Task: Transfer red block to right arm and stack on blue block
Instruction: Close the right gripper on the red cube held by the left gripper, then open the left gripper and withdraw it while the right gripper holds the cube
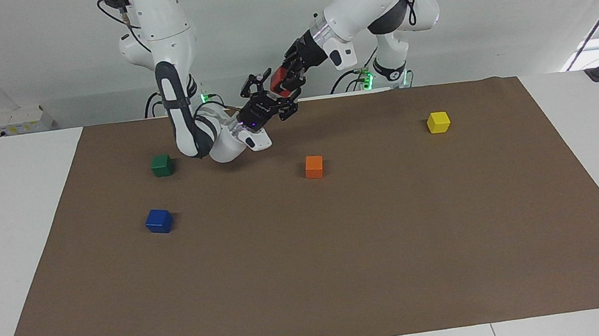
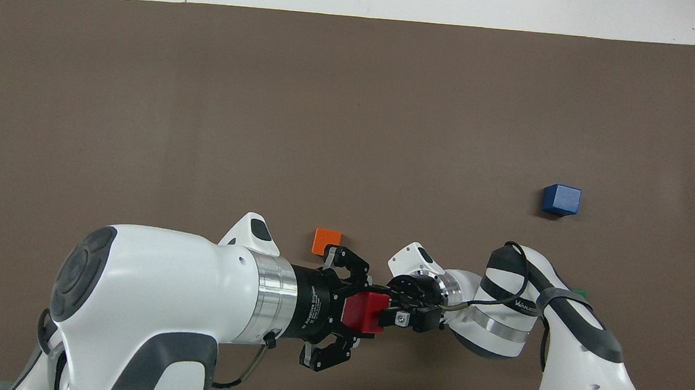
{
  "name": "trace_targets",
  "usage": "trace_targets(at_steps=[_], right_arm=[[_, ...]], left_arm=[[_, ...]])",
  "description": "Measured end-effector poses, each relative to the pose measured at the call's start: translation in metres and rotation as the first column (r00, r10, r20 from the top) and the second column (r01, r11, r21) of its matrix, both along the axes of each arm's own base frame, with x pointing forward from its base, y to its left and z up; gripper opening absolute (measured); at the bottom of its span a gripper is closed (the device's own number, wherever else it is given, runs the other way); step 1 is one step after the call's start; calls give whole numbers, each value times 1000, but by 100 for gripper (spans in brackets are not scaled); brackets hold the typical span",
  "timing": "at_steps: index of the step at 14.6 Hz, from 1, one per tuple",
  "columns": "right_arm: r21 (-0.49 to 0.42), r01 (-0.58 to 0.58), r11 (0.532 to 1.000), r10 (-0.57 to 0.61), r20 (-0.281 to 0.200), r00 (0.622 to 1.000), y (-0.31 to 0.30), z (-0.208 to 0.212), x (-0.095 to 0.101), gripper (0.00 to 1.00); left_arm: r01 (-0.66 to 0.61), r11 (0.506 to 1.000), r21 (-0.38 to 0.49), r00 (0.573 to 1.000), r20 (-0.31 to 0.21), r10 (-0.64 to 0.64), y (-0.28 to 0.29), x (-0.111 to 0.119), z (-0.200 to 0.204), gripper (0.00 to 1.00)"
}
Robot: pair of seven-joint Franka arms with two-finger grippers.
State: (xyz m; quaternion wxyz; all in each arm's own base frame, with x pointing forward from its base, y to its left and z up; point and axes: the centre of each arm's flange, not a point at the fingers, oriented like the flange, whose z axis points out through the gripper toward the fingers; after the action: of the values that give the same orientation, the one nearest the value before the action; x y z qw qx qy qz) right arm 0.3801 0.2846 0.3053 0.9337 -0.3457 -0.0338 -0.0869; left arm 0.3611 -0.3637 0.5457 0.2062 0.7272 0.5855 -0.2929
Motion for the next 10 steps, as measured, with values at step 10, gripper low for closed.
trace_targets(at_steps=[10], right_arm=[[-4,4,1000,-4,-7,1000,-1,-4,1,58]], left_arm=[[10,1000,-2,1000,9,-10,2,1,-2,55]])
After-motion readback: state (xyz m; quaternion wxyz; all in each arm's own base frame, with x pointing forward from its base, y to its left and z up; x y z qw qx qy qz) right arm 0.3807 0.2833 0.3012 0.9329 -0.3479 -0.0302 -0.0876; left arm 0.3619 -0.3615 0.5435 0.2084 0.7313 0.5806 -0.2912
